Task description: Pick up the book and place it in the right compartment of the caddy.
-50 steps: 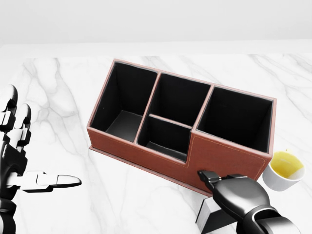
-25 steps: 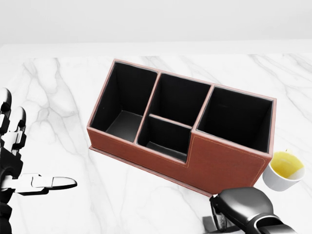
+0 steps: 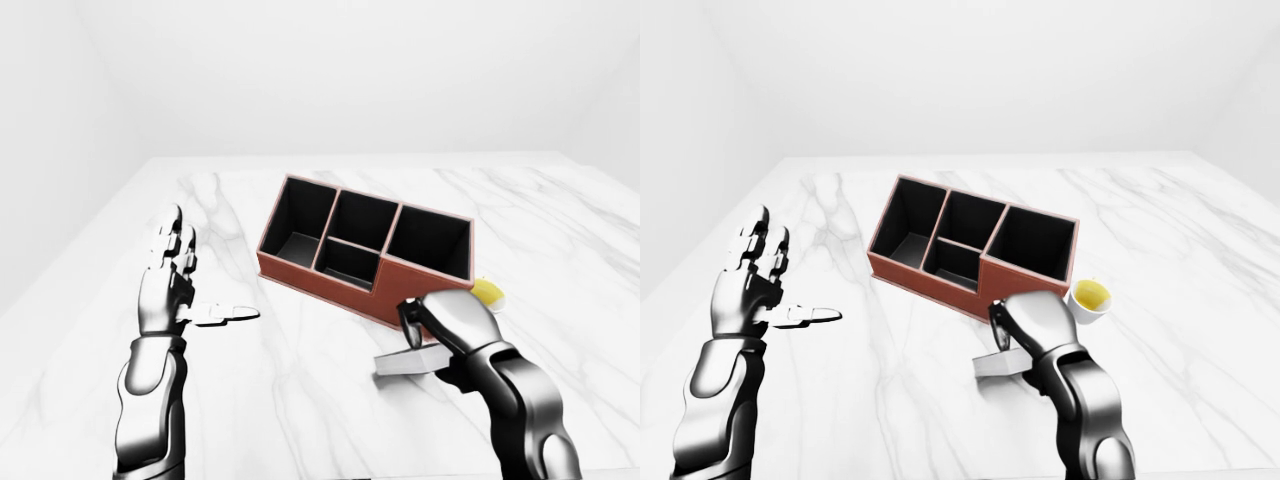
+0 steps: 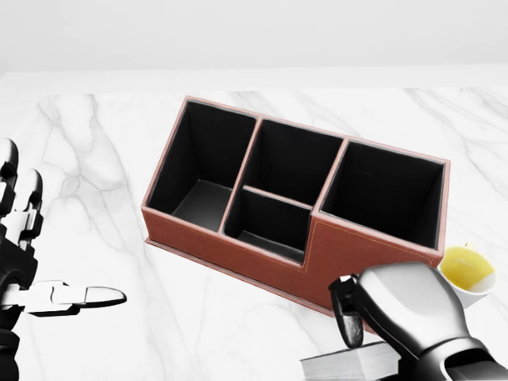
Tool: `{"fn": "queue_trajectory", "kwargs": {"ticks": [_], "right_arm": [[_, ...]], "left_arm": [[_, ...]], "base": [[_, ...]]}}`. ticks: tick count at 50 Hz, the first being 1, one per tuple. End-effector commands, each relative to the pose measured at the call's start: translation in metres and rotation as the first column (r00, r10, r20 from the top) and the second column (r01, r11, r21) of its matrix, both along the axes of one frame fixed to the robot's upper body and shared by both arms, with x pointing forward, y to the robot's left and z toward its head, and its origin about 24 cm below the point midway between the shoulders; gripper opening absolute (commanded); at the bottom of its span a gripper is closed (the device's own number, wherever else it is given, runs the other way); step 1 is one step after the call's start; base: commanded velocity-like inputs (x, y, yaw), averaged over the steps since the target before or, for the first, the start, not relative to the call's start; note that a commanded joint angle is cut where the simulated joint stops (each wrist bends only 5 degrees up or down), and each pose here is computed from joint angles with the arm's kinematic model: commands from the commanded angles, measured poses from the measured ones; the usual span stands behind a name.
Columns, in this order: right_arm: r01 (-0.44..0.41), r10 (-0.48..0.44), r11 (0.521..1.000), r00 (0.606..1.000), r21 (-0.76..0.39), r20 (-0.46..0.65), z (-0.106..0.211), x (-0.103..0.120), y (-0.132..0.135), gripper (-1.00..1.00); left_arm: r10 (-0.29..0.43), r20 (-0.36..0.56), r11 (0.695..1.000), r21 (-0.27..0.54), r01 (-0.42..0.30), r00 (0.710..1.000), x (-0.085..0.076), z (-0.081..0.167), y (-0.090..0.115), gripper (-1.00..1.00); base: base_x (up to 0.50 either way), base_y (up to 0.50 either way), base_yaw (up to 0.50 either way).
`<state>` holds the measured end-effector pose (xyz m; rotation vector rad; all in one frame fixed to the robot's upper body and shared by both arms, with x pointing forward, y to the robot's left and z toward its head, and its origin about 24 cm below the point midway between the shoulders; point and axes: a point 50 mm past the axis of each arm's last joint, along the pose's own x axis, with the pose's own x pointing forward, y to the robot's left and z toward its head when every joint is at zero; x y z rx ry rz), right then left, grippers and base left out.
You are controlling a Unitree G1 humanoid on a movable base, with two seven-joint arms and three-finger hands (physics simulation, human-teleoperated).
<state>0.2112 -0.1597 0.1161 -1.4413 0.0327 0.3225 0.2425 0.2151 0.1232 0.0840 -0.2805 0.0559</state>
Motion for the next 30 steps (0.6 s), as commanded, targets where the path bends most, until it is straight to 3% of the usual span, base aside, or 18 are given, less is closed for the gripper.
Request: {"fn": "queue_trajectory", "kwargs": {"ticks": [1, 4, 16, 19, 23, 30], "right_arm": [[-0.089, 0.073, 0.995, 0.966, 0.052, 0.249, 0.052, -0.021, 0.012, -1.00], [-0.134, 0.122, 0.991, 0.950, 0.022, 0.288, 0.061, -0.025, 0.017, -1.00], [-0.148, 0.109, 0.986, 0.922, 0.078, 0.372, 0.084, -0.029, 0.024, -1.00], [-0.180, 0.141, 0.982, 0.902, 0.057, 0.409, 0.091, -0.030, 0.029, -1.00], [-0.235, 0.202, 0.972, 0.858, 0.013, 0.472, 0.104, -0.033, 0.037, -1.00], [-0.309, 0.307, 0.946, 0.745, -0.101, 0.593, 0.132, -0.036, 0.050, -1.00]], "left_arm": [[-0.009, 0.003, 1.000, 0.001, 0.009, 1.000, 0.000, 0.000, -0.002, 1.00], [-0.010, 0.005, 1.000, 0.000, 0.010, 1.000, 0.000, 0.001, -0.002, 1.00], [-0.012, 0.008, 1.000, 0.001, 0.012, 1.000, -0.002, 0.001, -0.003, 1.00], [-0.013, 0.008, 1.000, 0.001, 0.013, 1.000, -0.002, 0.001, -0.003, 1.00], [-0.015, 0.006, 1.000, 0.002, 0.015, 1.000, -0.001, 0.001, -0.004, 1.00], [-0.017, 0.005, 1.000, 0.003, 0.017, 1.000, 0.000, 0.001, -0.004, 1.00]], "base": [[0.00, 0.00, 0.00], [0.00, 0.00, 0.00], [0.00, 0.00, 0.00], [0.00, 0.00, 0.00], [0.00, 0.00, 0.00], [0.00, 0.00, 0.00]]}}
